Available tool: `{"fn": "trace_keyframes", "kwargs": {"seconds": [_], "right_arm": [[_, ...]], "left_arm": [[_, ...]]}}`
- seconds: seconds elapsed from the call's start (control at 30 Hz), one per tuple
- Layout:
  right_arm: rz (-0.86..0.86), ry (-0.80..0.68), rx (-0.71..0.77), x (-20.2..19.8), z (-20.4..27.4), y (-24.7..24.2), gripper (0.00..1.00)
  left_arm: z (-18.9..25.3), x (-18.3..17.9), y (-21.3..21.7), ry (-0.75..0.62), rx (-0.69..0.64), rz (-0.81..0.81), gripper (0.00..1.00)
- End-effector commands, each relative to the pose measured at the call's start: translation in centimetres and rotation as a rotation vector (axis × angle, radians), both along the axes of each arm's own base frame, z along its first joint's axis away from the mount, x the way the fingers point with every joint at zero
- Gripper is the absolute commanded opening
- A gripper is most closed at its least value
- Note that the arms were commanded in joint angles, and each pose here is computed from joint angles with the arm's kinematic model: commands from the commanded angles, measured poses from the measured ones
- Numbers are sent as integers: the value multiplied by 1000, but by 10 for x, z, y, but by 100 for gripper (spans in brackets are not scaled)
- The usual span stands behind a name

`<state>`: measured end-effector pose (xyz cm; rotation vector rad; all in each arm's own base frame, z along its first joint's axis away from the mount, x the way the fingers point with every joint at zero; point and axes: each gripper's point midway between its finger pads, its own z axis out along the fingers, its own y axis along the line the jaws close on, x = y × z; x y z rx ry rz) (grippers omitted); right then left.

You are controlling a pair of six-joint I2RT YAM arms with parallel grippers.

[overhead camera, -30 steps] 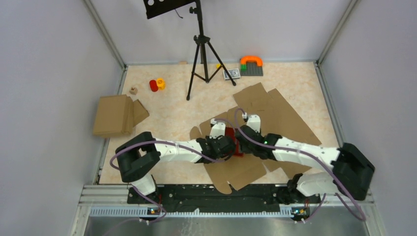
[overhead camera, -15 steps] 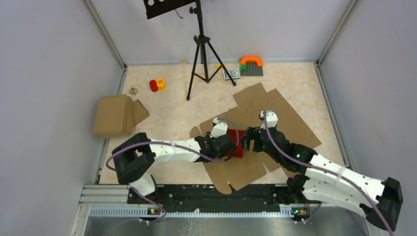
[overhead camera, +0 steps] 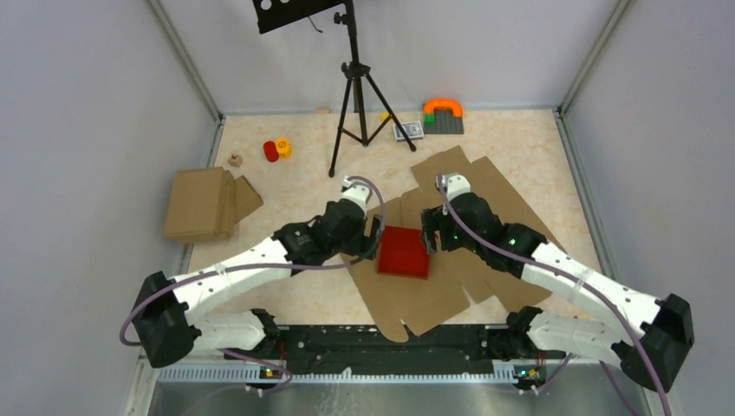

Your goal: Fold the paper box

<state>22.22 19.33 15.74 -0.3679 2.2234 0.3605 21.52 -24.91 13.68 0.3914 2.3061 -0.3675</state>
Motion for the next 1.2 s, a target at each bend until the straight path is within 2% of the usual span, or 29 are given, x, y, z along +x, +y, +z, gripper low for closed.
{"fn": "trace_keyframes", "kwargs": {"seconds": [0.0, 0.07, 0.17, 0.27, 0.4, 0.5, 0.8, 1.0, 1.17], "right_arm": [[114, 38, -55, 2, 14, 12, 74], [121, 79, -86, 4, 8, 13, 71], [117, 125, -120, 12, 3, 14, 57], [137, 163, -136, 13, -1, 19, 51], [144, 192, -150, 14, -8, 21, 49], [128, 198, -168, 18, -13, 18, 46], [102, 232, -174, 19, -28, 14, 37], [86, 221, -120, 20, -34, 19, 29], [85, 231, -116, 20, -39, 20, 26]], "left_arm": [[3, 5, -2, 13, -14, -184, 88], [6, 11, -8, 10, -5, -229, 85], [2, 21, -14, 35, 51, -272, 80], [0, 31, -22, 73, 97, -310, 76], [-9, 43, -21, 113, 179, -322, 70], [-13, 49, -24, 136, 191, -328, 67], [-30, 43, -34, 250, 183, -358, 51], [-36, 39, -44, 296, 136, -379, 32], [-36, 39, -47, 309, 126, -381, 26]]}}
